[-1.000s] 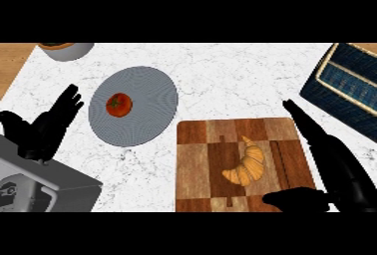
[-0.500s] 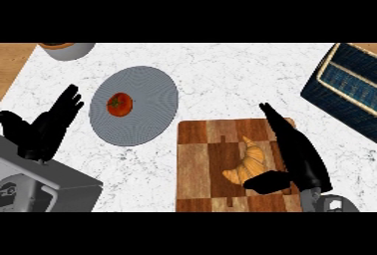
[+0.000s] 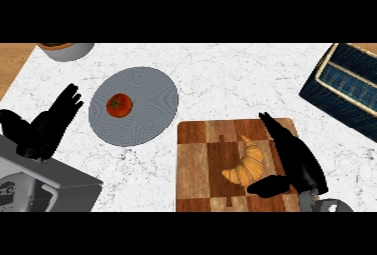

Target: Pick the croissant from the cutting board and place it in the basket

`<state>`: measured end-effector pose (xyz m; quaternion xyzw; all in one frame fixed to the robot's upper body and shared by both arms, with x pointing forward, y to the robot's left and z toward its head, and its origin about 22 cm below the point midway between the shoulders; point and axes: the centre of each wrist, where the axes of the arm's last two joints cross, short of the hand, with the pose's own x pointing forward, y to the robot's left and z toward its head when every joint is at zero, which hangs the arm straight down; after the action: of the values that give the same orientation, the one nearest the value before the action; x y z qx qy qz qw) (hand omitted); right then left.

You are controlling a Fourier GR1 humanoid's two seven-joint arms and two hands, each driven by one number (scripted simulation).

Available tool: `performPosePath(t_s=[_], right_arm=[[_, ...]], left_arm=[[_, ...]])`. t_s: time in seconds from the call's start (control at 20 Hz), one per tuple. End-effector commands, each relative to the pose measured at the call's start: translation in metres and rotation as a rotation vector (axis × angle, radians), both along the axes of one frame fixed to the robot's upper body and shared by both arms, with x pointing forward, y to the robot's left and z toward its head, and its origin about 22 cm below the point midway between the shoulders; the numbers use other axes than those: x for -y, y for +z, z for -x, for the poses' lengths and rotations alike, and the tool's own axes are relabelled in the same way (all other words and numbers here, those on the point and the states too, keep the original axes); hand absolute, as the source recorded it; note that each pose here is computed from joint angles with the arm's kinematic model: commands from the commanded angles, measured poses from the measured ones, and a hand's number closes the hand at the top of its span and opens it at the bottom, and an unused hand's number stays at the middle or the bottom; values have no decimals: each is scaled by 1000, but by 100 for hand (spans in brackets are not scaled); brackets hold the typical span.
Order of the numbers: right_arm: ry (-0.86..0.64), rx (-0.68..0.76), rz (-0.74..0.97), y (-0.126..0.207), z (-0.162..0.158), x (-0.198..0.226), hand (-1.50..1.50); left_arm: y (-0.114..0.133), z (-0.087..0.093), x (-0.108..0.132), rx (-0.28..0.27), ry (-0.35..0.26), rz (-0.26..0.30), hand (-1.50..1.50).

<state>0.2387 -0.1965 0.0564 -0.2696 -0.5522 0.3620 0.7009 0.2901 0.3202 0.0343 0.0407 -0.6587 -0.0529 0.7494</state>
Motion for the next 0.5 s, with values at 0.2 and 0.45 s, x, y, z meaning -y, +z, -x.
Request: performPosePath(t_s=[0.2,0.45], right_arm=[[47,3,-80,-6,10,6,-150],[94,14,-69,-15,14,-1,-150]], left_arm=[[8,1,5,-37,110,-32,0],[-9,0,2,-38,95,-46,0]])
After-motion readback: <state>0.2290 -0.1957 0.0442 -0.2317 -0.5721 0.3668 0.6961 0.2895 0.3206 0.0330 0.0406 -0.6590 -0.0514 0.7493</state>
